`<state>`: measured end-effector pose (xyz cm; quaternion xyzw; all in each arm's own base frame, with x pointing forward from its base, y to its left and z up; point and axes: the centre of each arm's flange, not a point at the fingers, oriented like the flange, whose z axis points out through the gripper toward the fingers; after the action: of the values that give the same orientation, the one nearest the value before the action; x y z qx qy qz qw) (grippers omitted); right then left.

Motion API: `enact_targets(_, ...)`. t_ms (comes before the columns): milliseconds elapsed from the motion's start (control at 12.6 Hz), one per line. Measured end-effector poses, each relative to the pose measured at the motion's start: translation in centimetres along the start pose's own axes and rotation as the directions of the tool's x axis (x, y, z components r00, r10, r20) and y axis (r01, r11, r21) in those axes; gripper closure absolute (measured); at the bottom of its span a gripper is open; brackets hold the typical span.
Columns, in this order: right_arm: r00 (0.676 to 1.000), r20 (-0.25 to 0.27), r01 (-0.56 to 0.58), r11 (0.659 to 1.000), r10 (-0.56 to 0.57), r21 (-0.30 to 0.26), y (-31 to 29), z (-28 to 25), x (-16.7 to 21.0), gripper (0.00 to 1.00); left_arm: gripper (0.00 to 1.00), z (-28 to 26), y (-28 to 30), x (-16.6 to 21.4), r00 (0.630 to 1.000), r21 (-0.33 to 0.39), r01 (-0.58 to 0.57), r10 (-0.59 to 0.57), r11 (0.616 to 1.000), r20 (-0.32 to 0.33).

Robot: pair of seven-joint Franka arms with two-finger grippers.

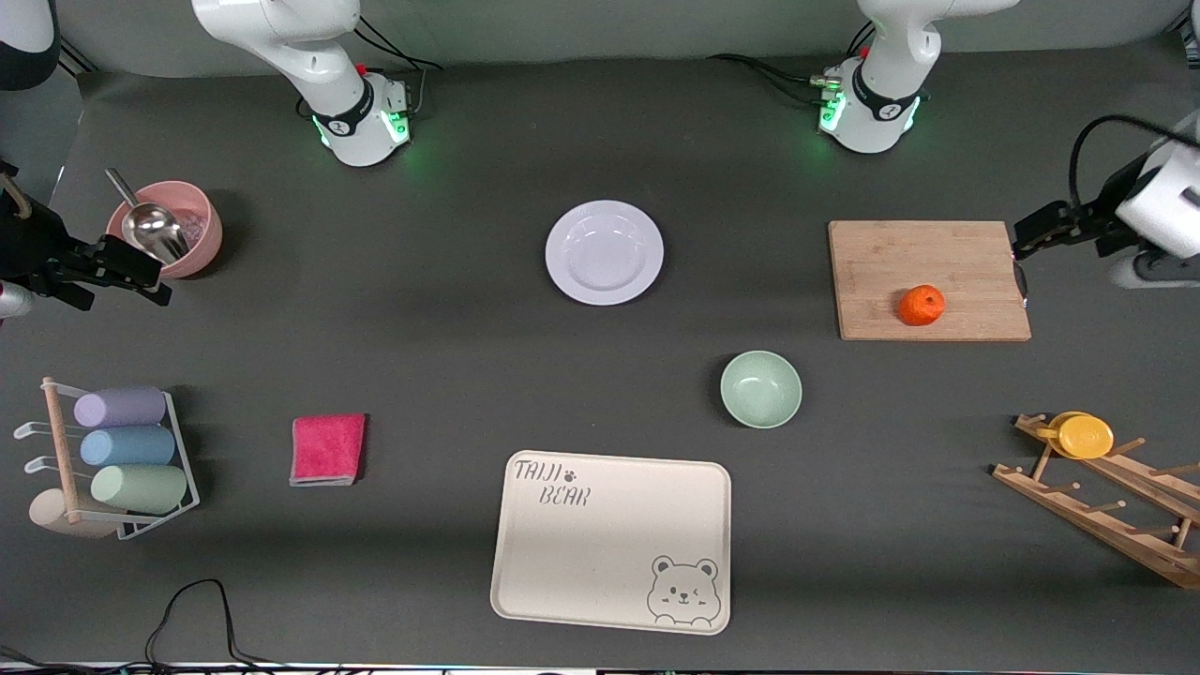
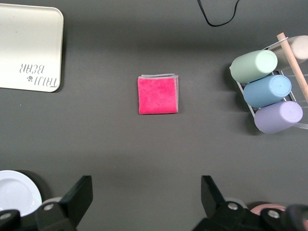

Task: Place orange and plate with both arms
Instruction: 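Lower the left gripper onto the orange on the cutting board, then grasp the orange with the left gripper while the right gripper reaches out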

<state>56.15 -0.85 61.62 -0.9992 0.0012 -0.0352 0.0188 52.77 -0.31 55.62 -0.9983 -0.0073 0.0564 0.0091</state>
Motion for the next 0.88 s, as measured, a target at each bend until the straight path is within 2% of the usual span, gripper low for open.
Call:
enact_targets(239, 1.0, 0.008, 0.003, 1.0, -0.003, 0.0, -0.2, 0.4, 0.1, 0.0, 0.0, 8.0, 0.0, 0.5, 1.0, 0.008, -0.004, 0.004, 1.0, -0.03)
enact_targets(398, 1.0, 0.015, 0.005, 1.0, -0.005, 0.0, -0.3, 0.8, 0.3, 0.0, 0.0, 13.4, 0.0, -0.4, 0.997, 0.008, -0.005, 0.006, 1.0, -0.081)
enact_targets(716, 1.0, 0.021, 0.01, 1.0, -0.01, 0.001, -0.6, 1.7, 0.7, 0.0, 0.0, 24.1, 0.0, -4.4, 0.98, 0.001, -0.008, 0.008, 1.0, -0.197)
enact_targets(876, 0.999, 0.031, 0.014, 1.0, -0.014, 0.001, -0.9, 2.3, 1.0, 0.0, 0.0, 28.1, -0.1, -6.7, 0.972, -0.003, -0.006, 0.005, 1.0, -0.233)
